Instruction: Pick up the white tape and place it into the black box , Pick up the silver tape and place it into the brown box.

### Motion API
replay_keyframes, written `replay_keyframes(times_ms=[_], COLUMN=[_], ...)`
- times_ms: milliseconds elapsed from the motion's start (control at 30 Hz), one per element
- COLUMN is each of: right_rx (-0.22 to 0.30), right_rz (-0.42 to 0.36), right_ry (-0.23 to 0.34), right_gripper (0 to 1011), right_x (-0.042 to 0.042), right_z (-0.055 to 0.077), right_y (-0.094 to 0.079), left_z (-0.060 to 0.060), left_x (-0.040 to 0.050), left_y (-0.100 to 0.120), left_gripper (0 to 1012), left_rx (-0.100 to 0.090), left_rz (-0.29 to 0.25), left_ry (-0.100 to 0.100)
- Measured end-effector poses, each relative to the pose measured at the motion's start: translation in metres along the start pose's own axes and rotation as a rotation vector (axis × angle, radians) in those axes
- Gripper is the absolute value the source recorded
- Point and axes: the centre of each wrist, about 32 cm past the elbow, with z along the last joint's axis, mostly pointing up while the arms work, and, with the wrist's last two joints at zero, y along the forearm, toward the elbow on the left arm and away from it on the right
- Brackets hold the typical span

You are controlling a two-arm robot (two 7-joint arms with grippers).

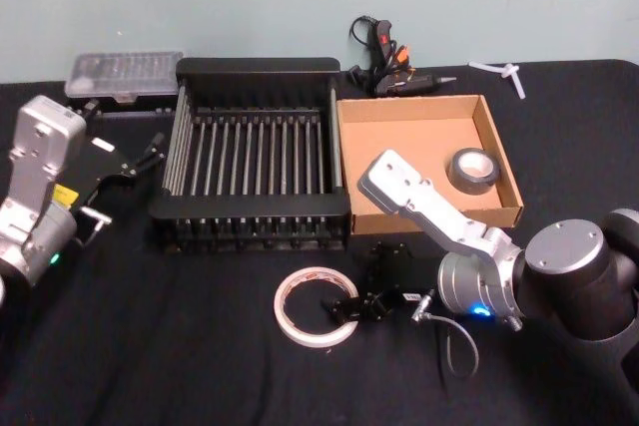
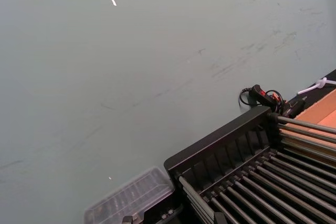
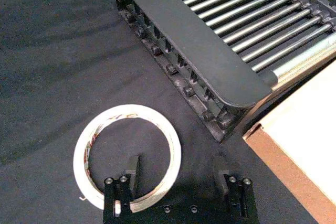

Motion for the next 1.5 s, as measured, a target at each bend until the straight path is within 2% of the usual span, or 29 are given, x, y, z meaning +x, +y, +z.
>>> replay_keyframes(times_ms=[167,467,533,567,833,1067,1500], right_rx=[0.000,0.001,0.001,0.001,0.001,0.001,0.001], right_rz=[0.000,0.000,0.000,0.000,0.001,0.001,0.001], right_ry=[0.000,0.000,0.000,0.000,0.000,0.000,0.000], right_gripper=[821,509,473,416,177,96,93], right_x=[0.0000,-0.0001,-0.0001,-0.0001,-0.0001,-0.0001,-0.0001], right_z=[0.0001,0.0002,0.0002,0.0002,0.0003,0.0003,0.0003], right_y=[-0.0001,-0.0001,-0.0001,-0.0001,-0.0001,-0.0001,-0.0001], left_z=[0.0000,0.0000,0.0000,0.0000,0.0000,0.0000,0.0000], left_x=[0.0000,0.0000,0.0000,0.0000,0.0000,0.0000,0.0000], left_y=[0.0000,0.0000,0.0000,0.0000,0.0000,0.0000,0.0000], left_gripper=[1001,1001,1001,1002,1002,1001,1001], left_rx=[0.000,0.000,0.000,0.000,0.000,0.000,0.000], left_rz=[0.000,0.000,0.000,0.000,0.000,0.000,0.000], left_ry=[0.000,0.000,0.000,0.000,0.000,0.000,0.000])
